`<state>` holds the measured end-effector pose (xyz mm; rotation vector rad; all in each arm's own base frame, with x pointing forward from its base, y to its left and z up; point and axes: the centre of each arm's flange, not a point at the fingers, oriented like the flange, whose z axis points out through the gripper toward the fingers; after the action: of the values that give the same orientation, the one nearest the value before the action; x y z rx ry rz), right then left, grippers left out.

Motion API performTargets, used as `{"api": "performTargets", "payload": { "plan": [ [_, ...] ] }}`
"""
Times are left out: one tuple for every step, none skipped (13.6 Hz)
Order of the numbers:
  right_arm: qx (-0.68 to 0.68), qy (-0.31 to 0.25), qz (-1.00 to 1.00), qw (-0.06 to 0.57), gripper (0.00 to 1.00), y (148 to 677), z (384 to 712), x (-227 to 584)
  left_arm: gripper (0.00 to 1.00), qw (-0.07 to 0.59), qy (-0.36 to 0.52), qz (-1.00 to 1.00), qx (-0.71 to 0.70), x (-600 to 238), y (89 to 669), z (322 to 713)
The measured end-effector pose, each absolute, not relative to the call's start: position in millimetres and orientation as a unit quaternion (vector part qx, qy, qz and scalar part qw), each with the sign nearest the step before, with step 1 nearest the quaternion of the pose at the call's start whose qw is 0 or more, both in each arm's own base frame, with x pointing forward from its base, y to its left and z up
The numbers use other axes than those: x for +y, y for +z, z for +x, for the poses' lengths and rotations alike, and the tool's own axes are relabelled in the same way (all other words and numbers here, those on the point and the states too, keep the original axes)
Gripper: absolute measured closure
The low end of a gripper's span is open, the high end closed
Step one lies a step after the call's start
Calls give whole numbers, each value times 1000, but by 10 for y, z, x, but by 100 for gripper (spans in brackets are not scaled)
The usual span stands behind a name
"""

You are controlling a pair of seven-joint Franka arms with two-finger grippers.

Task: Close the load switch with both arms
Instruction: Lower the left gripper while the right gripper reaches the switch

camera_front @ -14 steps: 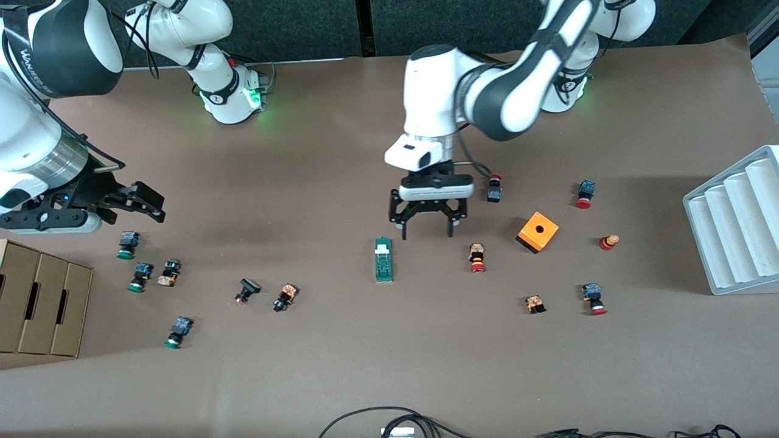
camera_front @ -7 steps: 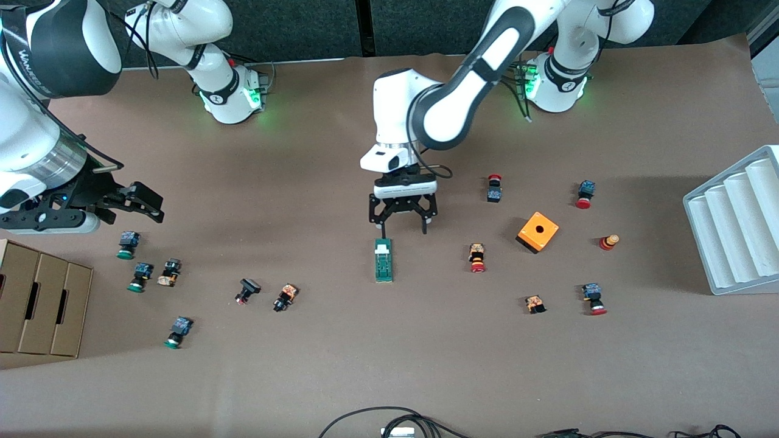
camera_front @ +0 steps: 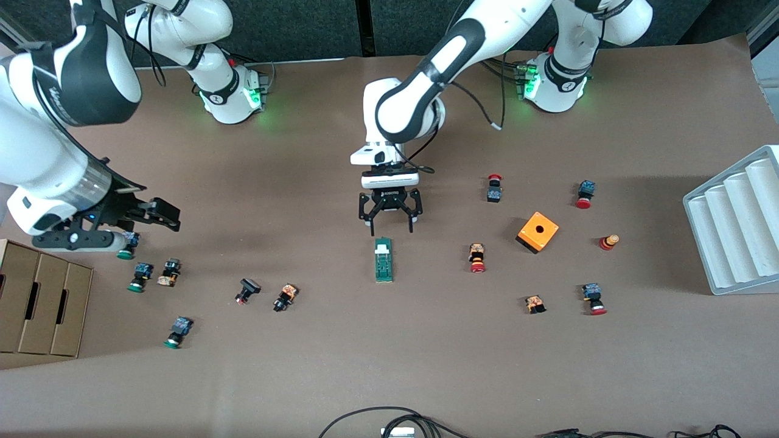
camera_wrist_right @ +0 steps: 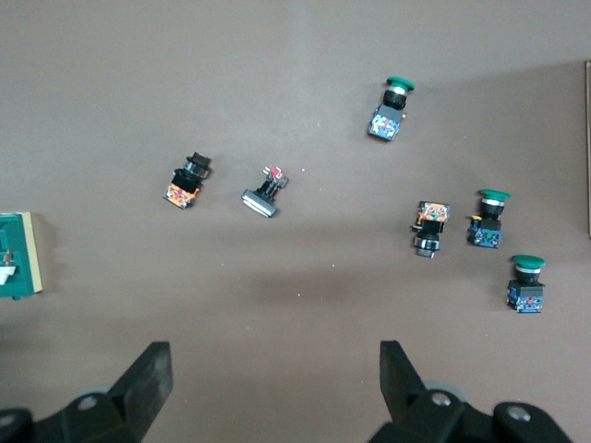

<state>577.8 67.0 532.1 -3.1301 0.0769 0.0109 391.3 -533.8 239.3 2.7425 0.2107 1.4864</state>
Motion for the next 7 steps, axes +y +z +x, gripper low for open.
{"api": "performTargets", "payload": {
  "plan": [
    [22, 8, -1000, 4, 0, 5281, 5784, 704, 0, 7, 488, 870, 70, -5362, 2263, 3895],
    [16, 10, -1000, 4, 0, 5260, 5780, 778, 0, 8, 497, 865, 73, -5407, 2142, 3859],
    [13, 11, -1000, 4, 0, 5252, 5770, 867, 0, 7, 505, 860, 75, -5457, 2036, 3808],
    [12, 11, -1000, 5, 0, 5246, 5762, 944, 0, 7, 513, 855, 78, -5525, 1953, 3740],
    [19, 11, -1000, 9, 0, 5234, 5763, 1010, 0, 6, 522, 849, 82, -5607, 1881, 3664],
    [32, 10, -999, 13, 0, 5208, 5772, 1074, 0, 5, 531, 843, 80, -5682, 1810, 3592],
    [48, 11, -999, 15, 0, 5169, 5785, 1149, 0, 5, 539, 839, 79, -5741, 1736, 3538]
  ]
}}
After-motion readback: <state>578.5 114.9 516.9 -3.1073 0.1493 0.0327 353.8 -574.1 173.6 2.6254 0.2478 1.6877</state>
